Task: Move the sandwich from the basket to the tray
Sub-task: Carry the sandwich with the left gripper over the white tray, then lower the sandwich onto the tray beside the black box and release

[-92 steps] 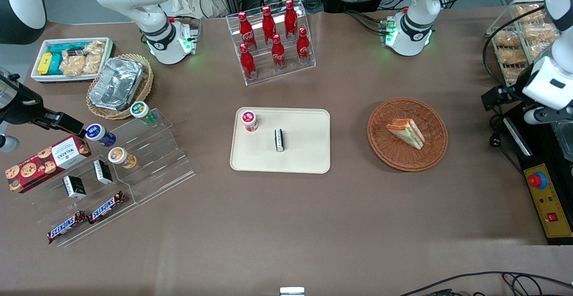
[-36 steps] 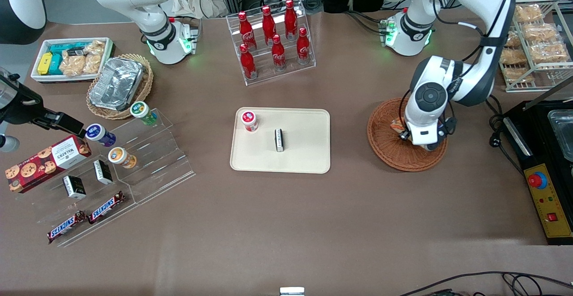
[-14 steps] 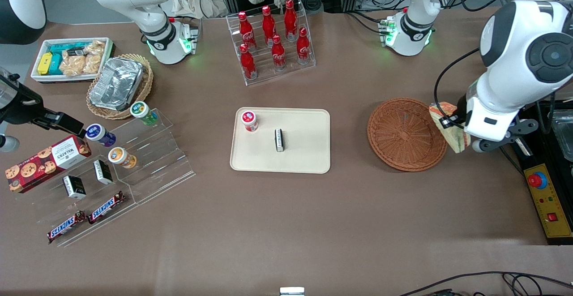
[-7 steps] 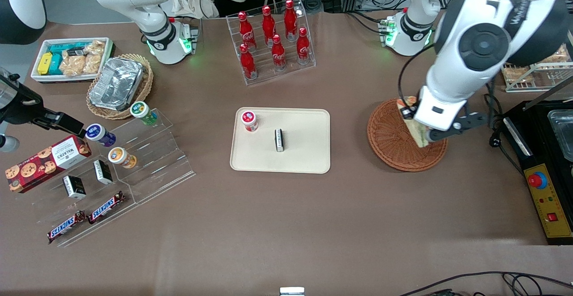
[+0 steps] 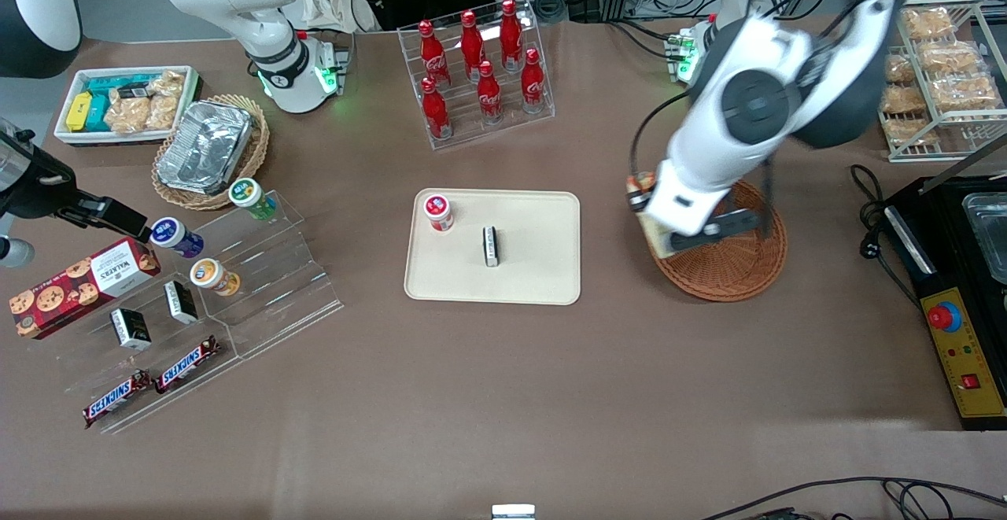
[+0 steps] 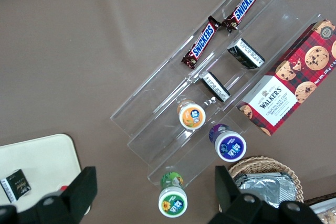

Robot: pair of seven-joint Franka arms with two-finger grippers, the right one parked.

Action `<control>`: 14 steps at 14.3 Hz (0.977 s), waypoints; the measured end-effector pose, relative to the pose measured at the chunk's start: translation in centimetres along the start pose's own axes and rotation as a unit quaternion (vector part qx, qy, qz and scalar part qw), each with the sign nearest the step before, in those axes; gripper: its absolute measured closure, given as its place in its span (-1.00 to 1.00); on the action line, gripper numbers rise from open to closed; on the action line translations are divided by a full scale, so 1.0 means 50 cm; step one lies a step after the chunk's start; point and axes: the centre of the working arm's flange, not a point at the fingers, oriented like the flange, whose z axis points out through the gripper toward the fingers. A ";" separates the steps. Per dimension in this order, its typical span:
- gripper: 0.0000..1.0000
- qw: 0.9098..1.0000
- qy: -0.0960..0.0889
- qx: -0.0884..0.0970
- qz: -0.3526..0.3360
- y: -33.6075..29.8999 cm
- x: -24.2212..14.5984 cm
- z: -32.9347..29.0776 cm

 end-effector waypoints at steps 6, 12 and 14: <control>0.68 0.996 0.021 -0.026 0.079 0.152 -0.044 0.170; 0.68 0.990 0.003 -0.008 0.138 0.252 -0.118 0.363; 0.68 0.989 0.010 -0.008 0.144 0.254 -0.103 0.405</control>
